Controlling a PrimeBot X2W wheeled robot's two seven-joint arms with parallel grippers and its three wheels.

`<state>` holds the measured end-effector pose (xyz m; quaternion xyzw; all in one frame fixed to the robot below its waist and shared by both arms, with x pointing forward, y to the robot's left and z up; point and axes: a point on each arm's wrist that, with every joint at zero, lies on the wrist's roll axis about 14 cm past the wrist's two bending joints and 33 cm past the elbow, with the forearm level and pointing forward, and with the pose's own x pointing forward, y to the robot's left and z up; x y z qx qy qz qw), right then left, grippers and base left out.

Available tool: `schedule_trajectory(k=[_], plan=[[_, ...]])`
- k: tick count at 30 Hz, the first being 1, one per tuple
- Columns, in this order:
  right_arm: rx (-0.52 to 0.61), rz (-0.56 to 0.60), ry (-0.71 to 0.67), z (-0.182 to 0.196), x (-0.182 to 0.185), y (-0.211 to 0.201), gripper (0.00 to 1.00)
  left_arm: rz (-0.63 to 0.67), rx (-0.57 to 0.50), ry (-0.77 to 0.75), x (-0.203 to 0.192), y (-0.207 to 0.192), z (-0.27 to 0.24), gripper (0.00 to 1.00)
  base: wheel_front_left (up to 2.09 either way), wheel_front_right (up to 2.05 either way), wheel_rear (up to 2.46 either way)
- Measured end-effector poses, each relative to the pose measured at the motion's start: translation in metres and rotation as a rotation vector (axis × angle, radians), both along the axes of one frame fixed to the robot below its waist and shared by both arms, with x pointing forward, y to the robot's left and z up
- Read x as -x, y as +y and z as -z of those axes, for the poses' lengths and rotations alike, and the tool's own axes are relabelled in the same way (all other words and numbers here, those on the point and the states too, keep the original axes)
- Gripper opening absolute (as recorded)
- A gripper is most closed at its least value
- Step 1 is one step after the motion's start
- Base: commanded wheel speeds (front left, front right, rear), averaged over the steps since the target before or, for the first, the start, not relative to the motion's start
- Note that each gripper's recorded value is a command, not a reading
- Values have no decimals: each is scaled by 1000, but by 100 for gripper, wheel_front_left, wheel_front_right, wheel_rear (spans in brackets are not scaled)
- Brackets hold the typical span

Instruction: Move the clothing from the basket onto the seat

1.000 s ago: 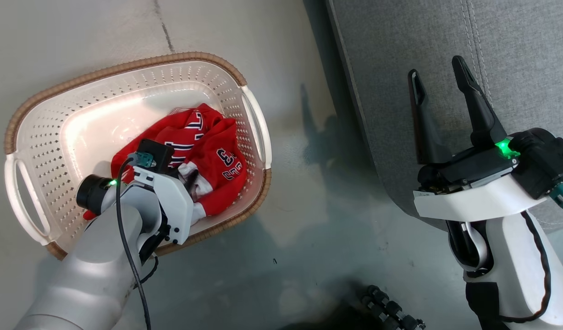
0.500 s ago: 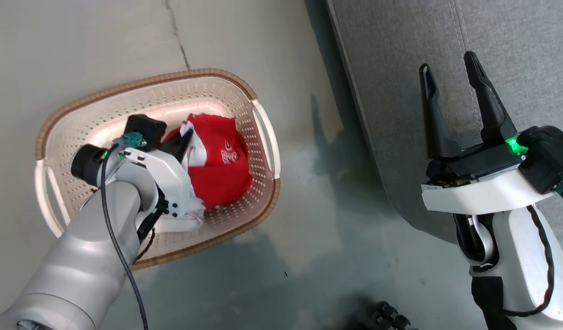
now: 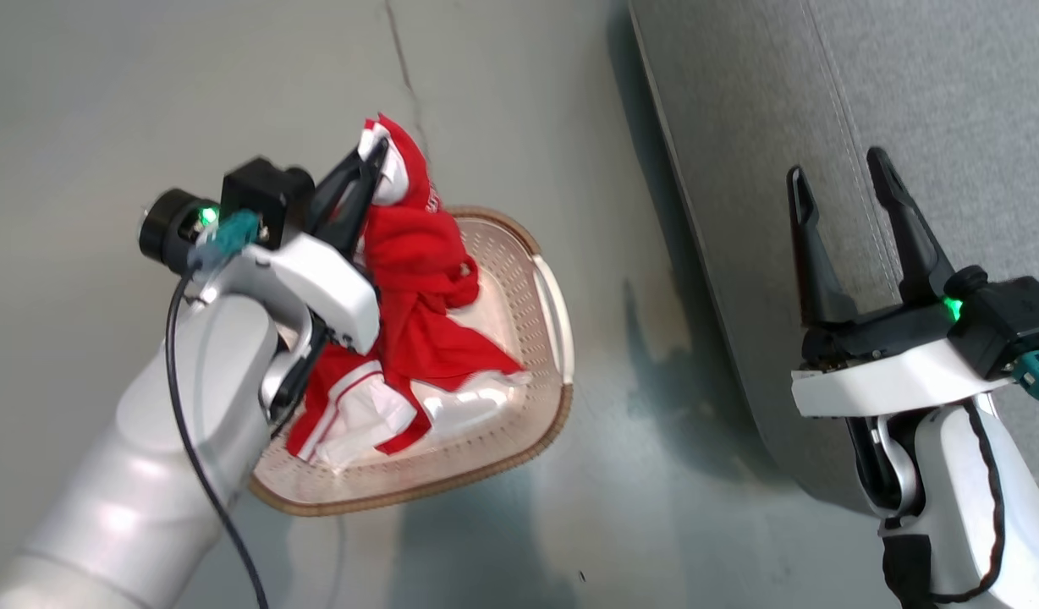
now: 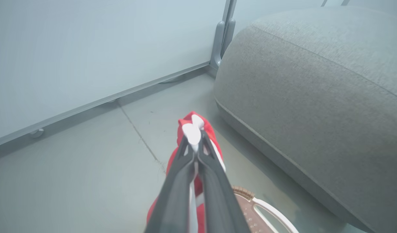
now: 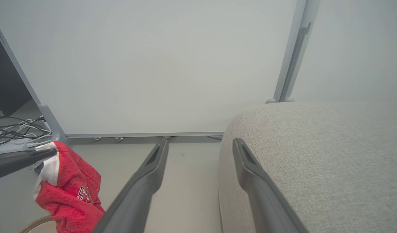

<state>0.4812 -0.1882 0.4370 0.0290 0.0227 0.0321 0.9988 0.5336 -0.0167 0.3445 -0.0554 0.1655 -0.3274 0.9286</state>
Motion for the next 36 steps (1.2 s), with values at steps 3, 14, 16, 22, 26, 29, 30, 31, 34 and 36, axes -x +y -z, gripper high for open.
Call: schedule_trajectory(k=[3, 14, 16, 22, 26, 29, 30, 31, 34, 36], plan=[[-4, -14, -9, -9, 4, 6, 100, -40, 38, -78, 4, 11, -35, 0, 0, 0, 0], [-16, -67, -55, -47, 22, 29, 100, -172, 137, -359, 27, 62, -160, 0, 0, 0, 0], [-18, -77, -62, -52, 26, 32, 100, -184, 143, -389, 34, 70, -174, 0, 0, 0, 0], [-24, -103, -84, -66, 35, 43, 100, -216, 188, -454, 48, 86, -210, 0, 0, 0, 0], [-27, -119, -91, -72, 43, 49, 100, -238, 227, -488, 63, 95, -232, 0, 0, 0, 0], [-33, -131, -99, -78, 49, 53, 100, -250, 244, -506, 73, 101, -243, 0, 0, 0, 0], [-33, -134, -102, -80, 51, 54, 100, -251, 245, -513, 77, 102, -246, 0, 0, 0, 0], [-34, -136, -102, -81, 53, 55, 100, -252, 248, -516, 80, 102, -248, 0, 0, 0, 0], [-39, -137, -98, -81, 62, 56, 100, -255, 265, -510, 92, 102, -251, 0, 0, 0, 0], [-44, -138, -94, -81, 69, 56, 100, -259, 274, -512, 99, 102, -254, 0, 0, 0, 0]])
